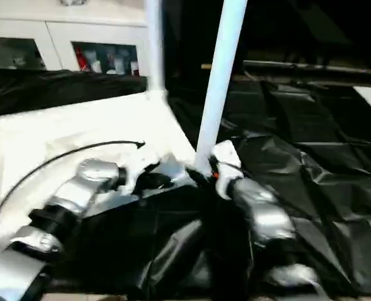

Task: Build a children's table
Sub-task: Rotate leg to tighten

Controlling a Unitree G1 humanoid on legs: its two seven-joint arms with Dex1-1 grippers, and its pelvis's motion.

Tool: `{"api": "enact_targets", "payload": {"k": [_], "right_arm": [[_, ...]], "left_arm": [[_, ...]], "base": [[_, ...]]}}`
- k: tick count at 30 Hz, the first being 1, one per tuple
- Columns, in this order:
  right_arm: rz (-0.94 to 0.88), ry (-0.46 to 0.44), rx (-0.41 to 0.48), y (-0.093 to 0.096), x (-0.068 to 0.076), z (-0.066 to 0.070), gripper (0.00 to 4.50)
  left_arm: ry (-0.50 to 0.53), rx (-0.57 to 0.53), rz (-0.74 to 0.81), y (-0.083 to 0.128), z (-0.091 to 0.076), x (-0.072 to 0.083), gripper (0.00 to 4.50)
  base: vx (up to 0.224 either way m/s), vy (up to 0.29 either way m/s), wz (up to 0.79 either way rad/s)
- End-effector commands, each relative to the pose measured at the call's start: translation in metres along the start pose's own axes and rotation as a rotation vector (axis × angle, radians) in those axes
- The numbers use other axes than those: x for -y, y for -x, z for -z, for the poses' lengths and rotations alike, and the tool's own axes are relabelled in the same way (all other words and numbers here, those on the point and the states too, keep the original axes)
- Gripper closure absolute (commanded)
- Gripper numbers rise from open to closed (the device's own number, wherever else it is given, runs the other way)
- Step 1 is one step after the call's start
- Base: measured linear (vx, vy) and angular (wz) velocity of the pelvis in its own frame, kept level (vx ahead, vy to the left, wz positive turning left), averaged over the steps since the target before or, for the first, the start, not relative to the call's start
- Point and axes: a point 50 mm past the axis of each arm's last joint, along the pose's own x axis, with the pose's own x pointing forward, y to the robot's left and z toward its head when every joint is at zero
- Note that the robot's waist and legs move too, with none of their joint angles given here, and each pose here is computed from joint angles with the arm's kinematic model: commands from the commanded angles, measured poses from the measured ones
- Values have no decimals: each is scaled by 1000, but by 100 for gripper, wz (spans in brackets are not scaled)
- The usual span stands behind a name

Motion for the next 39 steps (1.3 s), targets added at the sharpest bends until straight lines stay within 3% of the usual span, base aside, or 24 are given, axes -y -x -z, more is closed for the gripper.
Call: {"api": "enact_targets", "payload": {"k": [1, 10, 16, 25, 26, 32, 39], "right_arm": [[-169, 43, 18, 2, -12, -8, 96], [-361, 131, -27, 28, -9, -16, 96], [-369, 165, -36, 37, -2, -19, 96], [-379, 140, -33, 40, 0, -19, 96], [-381, 139, -32, 39, -1, -19, 122], [-399, 122, -28, 35, -4, -17, 149], [-426, 111, -44, 30, -8, -13, 211]], "left_arm": [[6, -36, 141, -4, 11, 14, 450], [12, -99, 270, 24, 22, 17, 450], [12, -112, 261, 31, 24, 14, 450], [12, -113, 253, 34, 24, 13, 450], [12, -113, 253, 34, 24, 13, 450], [11, -114, 247, 35, 25, 12, 450], [12, -119, 246, 36, 25, 12, 450]], "base": [[55, -53, 5], [47, -30, 3], [0, 0, 0], [0, 0, 0], [0, 0, 0], [0, 0, 0], [0, 0, 0]]}}
